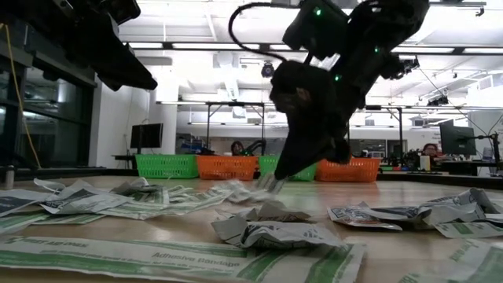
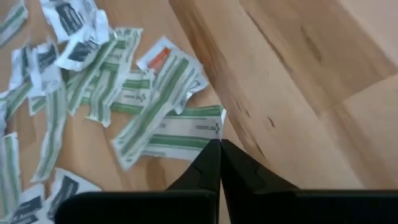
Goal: Pick & Place First Aid Supplies
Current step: Put the green bandage pack in the right orange bin
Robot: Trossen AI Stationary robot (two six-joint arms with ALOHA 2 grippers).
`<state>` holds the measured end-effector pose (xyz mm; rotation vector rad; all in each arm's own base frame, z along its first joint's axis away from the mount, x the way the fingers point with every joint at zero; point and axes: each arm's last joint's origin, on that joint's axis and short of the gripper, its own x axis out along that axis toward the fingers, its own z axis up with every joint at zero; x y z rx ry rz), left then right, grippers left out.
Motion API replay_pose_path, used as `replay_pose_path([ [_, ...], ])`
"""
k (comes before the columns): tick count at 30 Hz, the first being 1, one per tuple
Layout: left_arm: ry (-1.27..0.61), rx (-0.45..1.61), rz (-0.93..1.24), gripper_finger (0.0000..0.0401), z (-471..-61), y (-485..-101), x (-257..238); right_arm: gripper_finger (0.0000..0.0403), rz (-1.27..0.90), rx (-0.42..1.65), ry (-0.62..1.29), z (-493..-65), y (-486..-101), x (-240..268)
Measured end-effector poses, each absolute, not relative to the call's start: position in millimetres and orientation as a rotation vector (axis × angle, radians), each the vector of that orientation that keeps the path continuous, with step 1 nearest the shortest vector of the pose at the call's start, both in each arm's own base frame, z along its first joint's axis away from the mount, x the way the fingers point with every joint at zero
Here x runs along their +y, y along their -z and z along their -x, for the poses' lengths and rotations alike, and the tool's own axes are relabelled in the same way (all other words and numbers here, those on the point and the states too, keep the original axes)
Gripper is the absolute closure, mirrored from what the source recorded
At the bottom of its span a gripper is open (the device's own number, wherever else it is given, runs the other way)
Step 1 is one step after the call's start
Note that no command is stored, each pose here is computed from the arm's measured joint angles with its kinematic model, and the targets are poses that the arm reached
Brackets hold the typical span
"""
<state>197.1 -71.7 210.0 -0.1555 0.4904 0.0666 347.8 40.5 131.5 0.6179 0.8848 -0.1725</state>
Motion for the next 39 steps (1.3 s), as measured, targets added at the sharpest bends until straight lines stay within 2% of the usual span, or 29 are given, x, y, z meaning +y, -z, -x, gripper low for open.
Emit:
replay_pose_path([
  [19, -0.065, 0.484, 0.160, 0.0289, -197.4, -210.6, -71.9, 0.0403, -0.529, 0.790, 0.307, -311.4, -205.4, 30.7],
  [31, -0.066, 0.480, 0.162, 0.0289, -197.6, -210.9, -71.9, 0.0403, -0.484, 0.669, 0.534, -264.9, -259.4, -1.6],
  [39, -0.062, 0.457, 0.169, 0.0289, -198.7, -213.1, -72.3, 0.0403, -0.475, 0.638, 0.711, -244.7, -271.4, -41.8],
])
